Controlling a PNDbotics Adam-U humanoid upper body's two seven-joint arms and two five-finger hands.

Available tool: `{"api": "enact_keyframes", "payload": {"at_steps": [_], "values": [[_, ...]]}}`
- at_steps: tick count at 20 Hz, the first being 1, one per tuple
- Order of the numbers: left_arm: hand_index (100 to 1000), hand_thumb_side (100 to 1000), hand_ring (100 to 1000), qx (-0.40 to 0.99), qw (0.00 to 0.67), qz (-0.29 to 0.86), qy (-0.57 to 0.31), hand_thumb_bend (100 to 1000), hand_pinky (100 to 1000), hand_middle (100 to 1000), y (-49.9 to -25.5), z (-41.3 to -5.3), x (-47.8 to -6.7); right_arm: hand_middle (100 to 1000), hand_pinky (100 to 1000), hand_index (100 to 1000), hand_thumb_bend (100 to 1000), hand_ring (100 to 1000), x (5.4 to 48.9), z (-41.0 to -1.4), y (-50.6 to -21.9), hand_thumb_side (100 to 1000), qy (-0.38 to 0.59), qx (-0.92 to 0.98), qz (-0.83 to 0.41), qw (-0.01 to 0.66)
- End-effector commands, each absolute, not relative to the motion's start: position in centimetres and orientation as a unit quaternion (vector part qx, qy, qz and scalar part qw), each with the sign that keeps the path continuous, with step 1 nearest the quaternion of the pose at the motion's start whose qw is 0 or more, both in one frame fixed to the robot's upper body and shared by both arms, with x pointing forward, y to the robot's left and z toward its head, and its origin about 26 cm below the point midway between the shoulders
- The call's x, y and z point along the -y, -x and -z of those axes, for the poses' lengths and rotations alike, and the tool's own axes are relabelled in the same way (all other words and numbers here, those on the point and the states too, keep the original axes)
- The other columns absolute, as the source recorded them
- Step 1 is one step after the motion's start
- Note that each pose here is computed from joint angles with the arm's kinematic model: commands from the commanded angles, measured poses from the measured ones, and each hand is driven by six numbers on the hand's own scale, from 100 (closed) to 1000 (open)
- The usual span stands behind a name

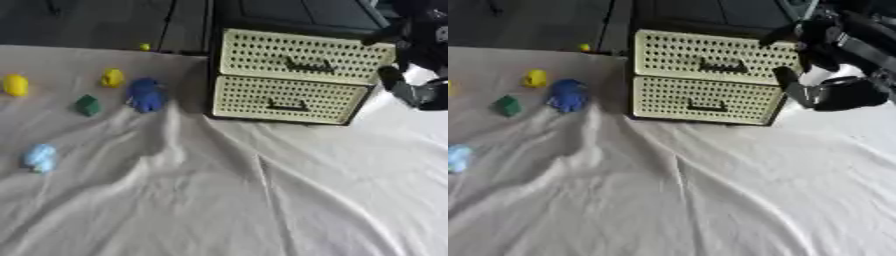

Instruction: Pick up objects from table and place into drawer.

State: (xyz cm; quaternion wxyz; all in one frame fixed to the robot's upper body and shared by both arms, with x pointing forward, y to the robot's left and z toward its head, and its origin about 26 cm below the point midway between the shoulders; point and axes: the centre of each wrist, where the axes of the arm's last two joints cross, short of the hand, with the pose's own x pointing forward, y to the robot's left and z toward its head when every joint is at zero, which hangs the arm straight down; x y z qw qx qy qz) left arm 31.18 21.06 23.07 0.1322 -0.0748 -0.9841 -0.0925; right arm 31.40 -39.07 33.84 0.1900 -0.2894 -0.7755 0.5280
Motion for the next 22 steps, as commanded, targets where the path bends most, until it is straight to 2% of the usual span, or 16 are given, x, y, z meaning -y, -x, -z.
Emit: {"api": "enact_keyframes", "payload": {"at_steps": [1,8,12,22], "values": [[855,897,590,0.985,0.117,0.104,0.077,203,563,688,-31.0,-23.9,-21.0,100,321,831,100,100,39.8,-35.2,-31.2,374,0.298,0.77,-0.533,0.186],[855,900,589,0.985,0.108,0.11,0.077,204,563,687,-31.0,-24.4,-20.8,100,337,857,100,100,40.4,-35.0,-31.5,421,0.276,0.762,-0.55,0.203],[855,902,588,0.985,0.105,0.111,0.077,203,562,686,-31.0,-24.5,-20.8,100,339,877,100,100,40.9,-35.2,-31.5,415,0.278,0.755,-0.554,0.211],[855,906,586,0.985,0.103,0.112,0.081,202,561,684,-31.0,-24.6,-20.5,100,340,849,100,100,41.2,-35.1,-32.1,403,0.311,0.75,-0.541,0.219]]}}
